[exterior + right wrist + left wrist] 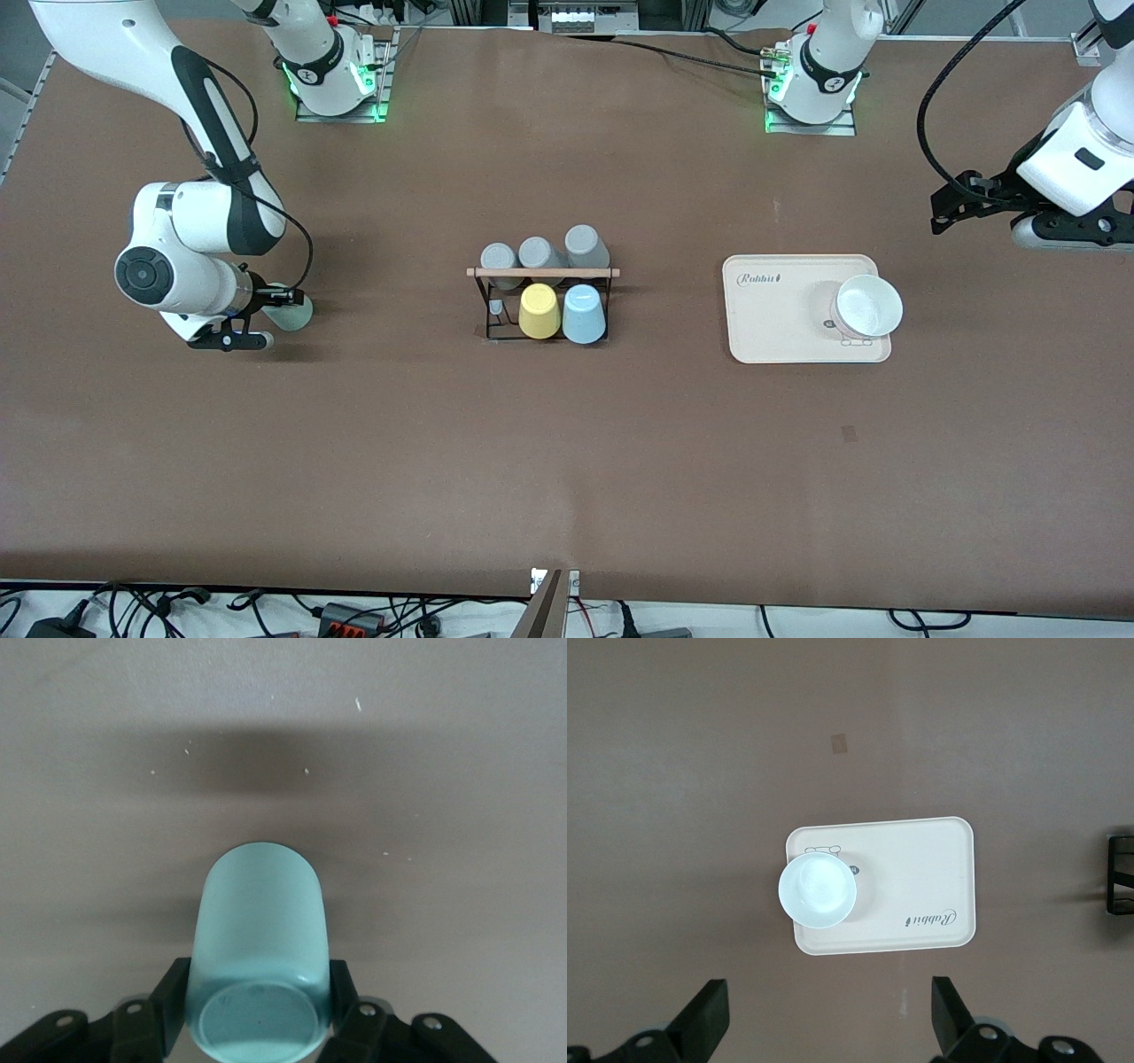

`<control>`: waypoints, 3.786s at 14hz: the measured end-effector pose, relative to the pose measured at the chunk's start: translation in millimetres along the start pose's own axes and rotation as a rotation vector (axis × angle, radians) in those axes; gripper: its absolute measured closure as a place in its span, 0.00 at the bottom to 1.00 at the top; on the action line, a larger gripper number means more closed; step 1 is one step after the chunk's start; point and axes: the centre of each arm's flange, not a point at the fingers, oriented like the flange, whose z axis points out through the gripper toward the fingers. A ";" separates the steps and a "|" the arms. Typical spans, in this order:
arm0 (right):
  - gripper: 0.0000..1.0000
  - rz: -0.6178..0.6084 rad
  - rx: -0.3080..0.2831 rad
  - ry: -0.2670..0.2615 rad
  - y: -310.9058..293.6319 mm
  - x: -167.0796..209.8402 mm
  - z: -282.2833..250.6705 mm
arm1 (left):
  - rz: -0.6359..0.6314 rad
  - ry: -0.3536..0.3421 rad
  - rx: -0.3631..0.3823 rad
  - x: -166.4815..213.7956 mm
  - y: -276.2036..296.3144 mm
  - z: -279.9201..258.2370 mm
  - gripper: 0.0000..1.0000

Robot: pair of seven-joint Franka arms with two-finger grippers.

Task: Hang scattered cups on rack with three cups
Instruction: 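Grasp the pale teal cup with the right gripper and lift it, then carry the teal cup to the rack and hang it beside the yellow cup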

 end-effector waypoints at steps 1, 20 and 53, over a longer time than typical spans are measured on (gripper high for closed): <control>0.33 0.000 0.000 -0.001 0.0 0.0 0.3 | -0.001 0.000 0.000 0.0 -0.4 0.1 0.00; 0.33 -0.206 0.006 0.127 -194.6 17.3 -227.2 | -0.004 -0.016 0.000 2.3 -2.1 6.2 0.00; 0.33 -0.110 0.022 0.032 -400.3 -18.0 -142.0 | 0.001 -0.046 0.001 -1.3 0.1 7.2 0.00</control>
